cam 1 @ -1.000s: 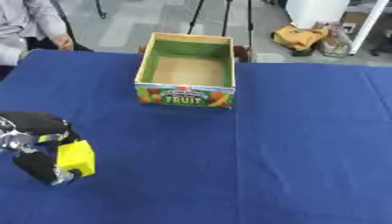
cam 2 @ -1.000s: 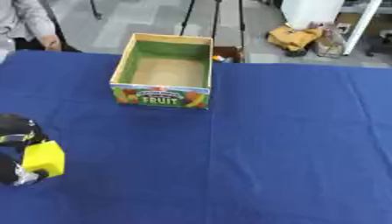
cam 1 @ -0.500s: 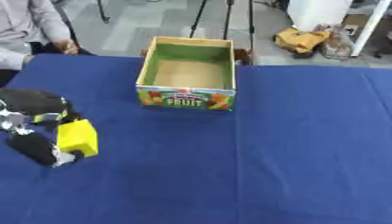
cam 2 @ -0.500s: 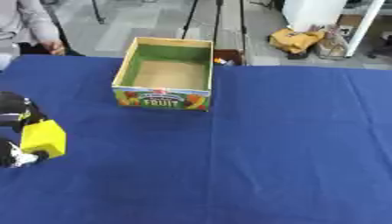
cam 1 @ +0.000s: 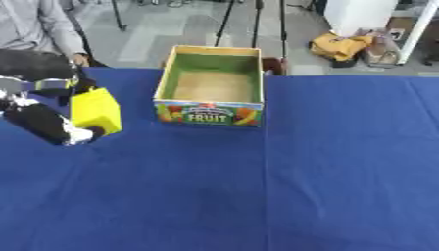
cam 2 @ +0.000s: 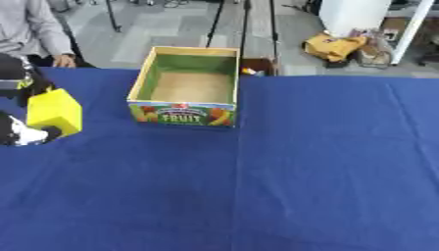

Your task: Pick up objects on the table and place them in the box.

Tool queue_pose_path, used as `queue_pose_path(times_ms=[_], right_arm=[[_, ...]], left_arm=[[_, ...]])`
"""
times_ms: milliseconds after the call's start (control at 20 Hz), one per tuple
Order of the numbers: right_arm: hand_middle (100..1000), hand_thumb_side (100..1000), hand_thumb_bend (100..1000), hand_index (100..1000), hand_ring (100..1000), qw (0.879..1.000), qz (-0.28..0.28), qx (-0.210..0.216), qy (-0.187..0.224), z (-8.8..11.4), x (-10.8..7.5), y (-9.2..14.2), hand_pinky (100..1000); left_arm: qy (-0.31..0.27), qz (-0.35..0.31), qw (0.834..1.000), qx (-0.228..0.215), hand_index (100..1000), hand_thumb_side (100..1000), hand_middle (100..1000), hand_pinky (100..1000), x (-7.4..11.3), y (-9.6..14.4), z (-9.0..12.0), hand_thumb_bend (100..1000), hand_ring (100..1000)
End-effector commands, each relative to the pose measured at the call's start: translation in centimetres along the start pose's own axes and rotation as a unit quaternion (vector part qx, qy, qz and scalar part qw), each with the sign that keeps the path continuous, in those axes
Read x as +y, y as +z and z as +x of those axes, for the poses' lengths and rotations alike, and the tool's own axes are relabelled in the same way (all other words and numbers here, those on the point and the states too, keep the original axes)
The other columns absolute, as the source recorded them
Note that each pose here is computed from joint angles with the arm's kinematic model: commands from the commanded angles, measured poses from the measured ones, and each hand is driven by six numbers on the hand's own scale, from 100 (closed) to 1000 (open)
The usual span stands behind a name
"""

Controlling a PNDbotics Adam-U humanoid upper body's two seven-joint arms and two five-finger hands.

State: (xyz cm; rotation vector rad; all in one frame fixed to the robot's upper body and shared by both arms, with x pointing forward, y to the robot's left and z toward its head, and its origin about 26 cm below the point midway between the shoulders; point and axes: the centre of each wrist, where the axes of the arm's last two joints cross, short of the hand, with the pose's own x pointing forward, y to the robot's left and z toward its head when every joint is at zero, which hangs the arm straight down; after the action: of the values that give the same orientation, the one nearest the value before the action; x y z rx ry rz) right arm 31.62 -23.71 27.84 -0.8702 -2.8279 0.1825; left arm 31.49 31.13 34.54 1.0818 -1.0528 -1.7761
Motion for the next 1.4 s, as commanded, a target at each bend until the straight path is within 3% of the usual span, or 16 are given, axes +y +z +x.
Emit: queue_pose_path(times_ms=[50,850,1400], right_arm=[[726,1000,100,871,881,1.0,0.003,-0.017,0.005,0.3,-0.4,-0.6,783],[724,1000,100,871,882,1.0,0.008,-0.029,-0.004,0.6,-0.2,-1.1,782],[722,1000,100,871,882,0.999,0.002,-0.046,-0.015,1.0,0.1,-2.0,781]], left_arm=[[0.001,0.017,1.0,0.008,699,658,518,554,1.7,0.3,-0.7,100,544],[0.028,0.086,0.996,0.025,678,668,497,537,8.0,-5.2,-1.7,100,526],[0.058,0.105,0.992,0.044,665,681,486,520,9.4,-9.3,-2.6,100,516]])
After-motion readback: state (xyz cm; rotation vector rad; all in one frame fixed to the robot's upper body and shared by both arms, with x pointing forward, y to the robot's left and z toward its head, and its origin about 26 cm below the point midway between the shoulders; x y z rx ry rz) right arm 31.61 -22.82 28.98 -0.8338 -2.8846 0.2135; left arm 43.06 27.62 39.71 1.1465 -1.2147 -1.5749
